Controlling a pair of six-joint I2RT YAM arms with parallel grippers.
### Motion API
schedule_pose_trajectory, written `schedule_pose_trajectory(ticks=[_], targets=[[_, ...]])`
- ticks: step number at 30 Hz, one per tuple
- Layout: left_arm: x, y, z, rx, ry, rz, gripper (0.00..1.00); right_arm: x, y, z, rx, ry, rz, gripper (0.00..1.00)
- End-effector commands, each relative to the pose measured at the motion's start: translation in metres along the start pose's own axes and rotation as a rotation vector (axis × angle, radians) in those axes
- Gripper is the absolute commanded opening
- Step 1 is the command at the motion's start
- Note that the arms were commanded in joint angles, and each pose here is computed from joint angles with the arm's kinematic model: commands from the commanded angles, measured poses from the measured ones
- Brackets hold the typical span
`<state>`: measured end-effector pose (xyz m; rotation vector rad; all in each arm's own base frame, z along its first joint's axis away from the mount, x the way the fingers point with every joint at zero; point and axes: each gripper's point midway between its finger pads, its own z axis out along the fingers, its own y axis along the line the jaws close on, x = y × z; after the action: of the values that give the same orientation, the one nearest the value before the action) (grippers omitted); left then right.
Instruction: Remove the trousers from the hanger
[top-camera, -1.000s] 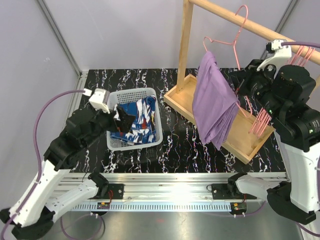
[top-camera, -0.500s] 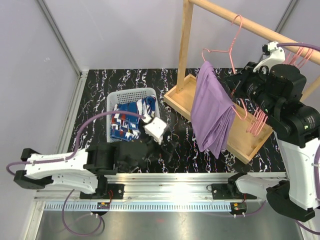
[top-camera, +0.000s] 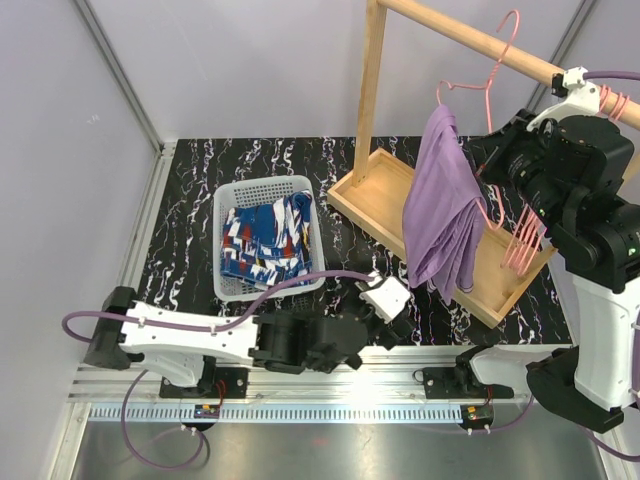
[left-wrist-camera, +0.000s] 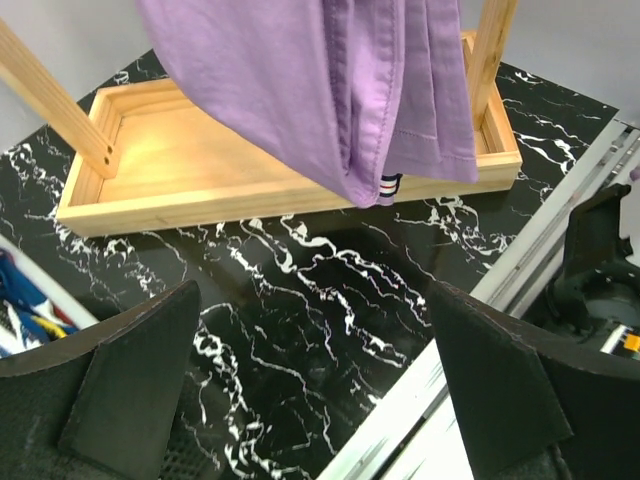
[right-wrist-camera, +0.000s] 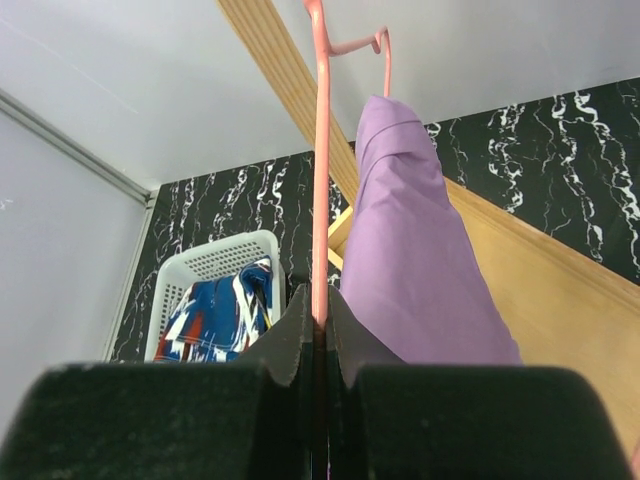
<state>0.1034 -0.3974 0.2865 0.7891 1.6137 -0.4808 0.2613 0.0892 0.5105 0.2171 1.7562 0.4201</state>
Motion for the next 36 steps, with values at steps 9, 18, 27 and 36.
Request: schedule_pose_trajectory(ticks=[9,18,27,36], targets=[[-0.049,-0.004,0.047,-0.017,-0.172,-0.174,0.99,-0.043,0.001,-0.016,0.009,-0.169,0.094,0.00],[-0.049,-0.012,0.073,-0.046,-0.161,-0.134,0.99,-0.050,-0.008,-0.019,0.055,-0.206,0.089,0.00],[-0.030,0.020,0.080,-0.121,-0.128,-0.120,0.97,-0.054,-0.005,-0.028,0.025,-0.220,0.068,0.00],[-0.039,0.028,0.097,-0.134,-0.146,-0.145,0.96,-0.056,0.003,-0.027,-0.013,-0.223,0.103,0.00]])
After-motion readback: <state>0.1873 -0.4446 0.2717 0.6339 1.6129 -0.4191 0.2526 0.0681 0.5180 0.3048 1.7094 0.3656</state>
